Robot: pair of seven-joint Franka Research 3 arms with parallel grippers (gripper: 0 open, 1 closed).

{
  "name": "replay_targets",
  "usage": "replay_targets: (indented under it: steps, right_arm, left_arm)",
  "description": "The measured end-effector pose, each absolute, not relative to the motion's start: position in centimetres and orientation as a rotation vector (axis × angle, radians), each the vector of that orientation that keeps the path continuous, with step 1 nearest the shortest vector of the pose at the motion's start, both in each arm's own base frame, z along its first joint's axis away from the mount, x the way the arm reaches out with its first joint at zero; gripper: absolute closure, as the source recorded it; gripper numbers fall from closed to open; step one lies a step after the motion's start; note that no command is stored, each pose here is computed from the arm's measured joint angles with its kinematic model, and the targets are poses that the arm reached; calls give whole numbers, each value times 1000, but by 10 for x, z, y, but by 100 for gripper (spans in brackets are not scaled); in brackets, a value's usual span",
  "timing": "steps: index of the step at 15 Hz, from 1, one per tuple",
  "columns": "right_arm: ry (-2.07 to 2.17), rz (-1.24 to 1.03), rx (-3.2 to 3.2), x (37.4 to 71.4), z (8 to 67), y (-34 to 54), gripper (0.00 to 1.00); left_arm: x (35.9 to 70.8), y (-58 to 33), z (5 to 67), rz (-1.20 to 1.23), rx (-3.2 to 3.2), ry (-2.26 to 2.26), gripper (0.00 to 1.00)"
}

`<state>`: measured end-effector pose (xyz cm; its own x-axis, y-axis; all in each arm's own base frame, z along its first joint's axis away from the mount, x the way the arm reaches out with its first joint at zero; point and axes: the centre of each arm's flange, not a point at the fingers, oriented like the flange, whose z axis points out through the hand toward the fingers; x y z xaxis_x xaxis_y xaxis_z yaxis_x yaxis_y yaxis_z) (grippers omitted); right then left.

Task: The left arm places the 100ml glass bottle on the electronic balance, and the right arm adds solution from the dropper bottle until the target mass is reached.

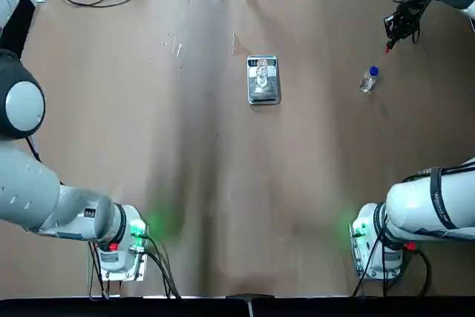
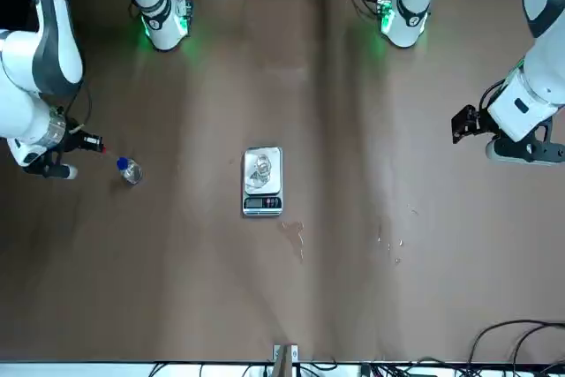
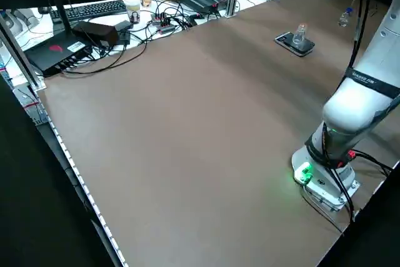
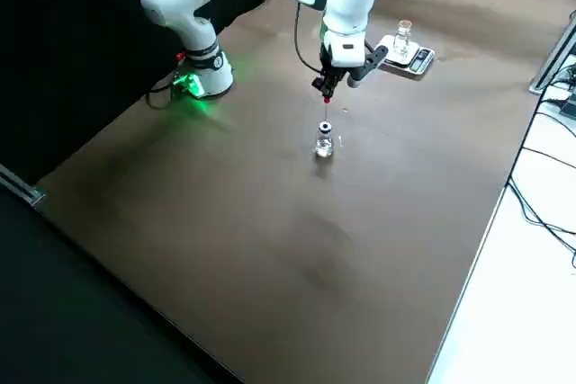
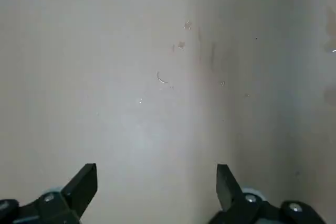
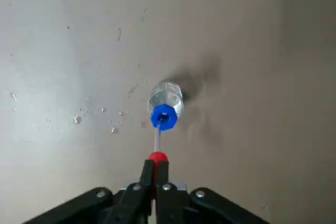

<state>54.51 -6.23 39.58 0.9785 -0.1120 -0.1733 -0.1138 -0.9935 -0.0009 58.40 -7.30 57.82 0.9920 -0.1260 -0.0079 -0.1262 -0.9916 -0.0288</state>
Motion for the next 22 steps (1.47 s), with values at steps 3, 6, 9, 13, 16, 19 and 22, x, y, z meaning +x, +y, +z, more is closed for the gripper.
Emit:
replay_targets:
  steps: [3, 6, 9, 13, 16, 19, 22]
  right_arm:
    - [174, 244, -3117, 546, 392, -62, 96]
    - [164, 245, -3117, 544, 389, -62, 96]
    - [160, 252, -3118, 543, 386, -62, 96]
    - [153, 256, -3125, 542, 385, -63, 96]
    - [143, 250, -3139, 542, 382, -63, 96]
    - [141, 236, -3141, 541, 376, -63, 96]
    - [138, 216, -3144, 539, 367, -63, 96]
  left_arm:
    - [584, -73, 578, 10, -3106, 197, 0]
    - [584, -73, 578, 11, -3106, 197, 0]
    - [584, -73, 578, 11, -3106, 197, 0]
    - [584, -73, 578, 12, -3106, 197, 0]
    - [584, -73, 577, 13, -3106, 197, 0]
    - [584, -73, 577, 13, -3106, 197, 0]
    - [584, -73, 577, 13, -3106, 197, 0]
